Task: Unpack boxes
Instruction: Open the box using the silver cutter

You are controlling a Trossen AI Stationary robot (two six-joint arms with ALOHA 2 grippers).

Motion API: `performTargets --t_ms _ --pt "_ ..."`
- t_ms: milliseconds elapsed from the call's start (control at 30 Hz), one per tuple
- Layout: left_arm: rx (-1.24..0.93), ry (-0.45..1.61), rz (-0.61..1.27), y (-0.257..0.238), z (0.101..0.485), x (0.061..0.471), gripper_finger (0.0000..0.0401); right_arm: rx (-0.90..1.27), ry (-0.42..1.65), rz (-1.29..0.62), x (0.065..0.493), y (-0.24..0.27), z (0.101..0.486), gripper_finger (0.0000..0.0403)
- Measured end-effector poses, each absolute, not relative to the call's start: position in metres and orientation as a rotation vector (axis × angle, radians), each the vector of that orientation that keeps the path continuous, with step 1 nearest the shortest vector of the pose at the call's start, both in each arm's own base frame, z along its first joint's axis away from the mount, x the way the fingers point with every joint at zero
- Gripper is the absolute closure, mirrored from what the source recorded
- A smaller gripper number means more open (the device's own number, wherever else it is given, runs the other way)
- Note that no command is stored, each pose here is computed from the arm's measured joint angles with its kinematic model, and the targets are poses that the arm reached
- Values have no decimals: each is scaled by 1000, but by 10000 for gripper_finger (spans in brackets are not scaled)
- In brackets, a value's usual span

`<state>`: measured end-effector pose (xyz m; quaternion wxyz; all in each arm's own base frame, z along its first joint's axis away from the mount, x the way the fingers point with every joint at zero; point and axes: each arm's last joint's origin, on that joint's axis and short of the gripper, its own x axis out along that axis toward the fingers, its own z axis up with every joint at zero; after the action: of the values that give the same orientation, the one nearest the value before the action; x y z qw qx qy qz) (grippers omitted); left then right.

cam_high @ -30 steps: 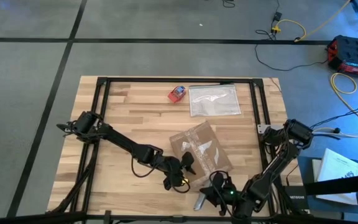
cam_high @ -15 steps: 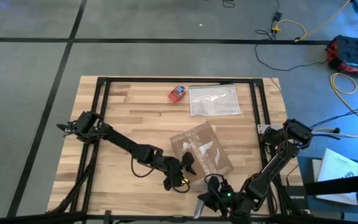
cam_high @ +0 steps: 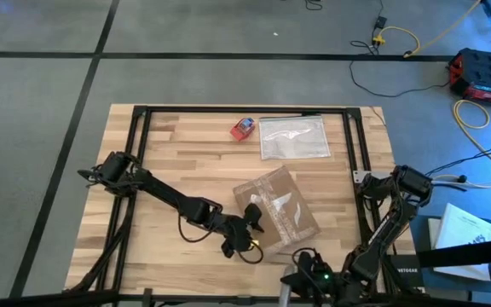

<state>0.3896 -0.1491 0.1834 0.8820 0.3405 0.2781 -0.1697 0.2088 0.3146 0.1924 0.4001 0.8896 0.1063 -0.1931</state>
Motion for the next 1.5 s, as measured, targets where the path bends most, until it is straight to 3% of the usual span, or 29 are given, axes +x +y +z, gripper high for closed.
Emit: performTargets --t_ms 367,733,1000,1500 --pt "453 661 -274 -146 189 383 167 2082 243 -347 227 311 204 342" --pt "119 704 -160 -154 191 378 167 1793 439 -222 247 289 230 342" --pt "-34 718 -137 -168 193 371 167 1590 642 -251 220 266 257 342" --pt "-25 699 -163 -171 194 371 167 1329 811 -366 172 206 297 342"
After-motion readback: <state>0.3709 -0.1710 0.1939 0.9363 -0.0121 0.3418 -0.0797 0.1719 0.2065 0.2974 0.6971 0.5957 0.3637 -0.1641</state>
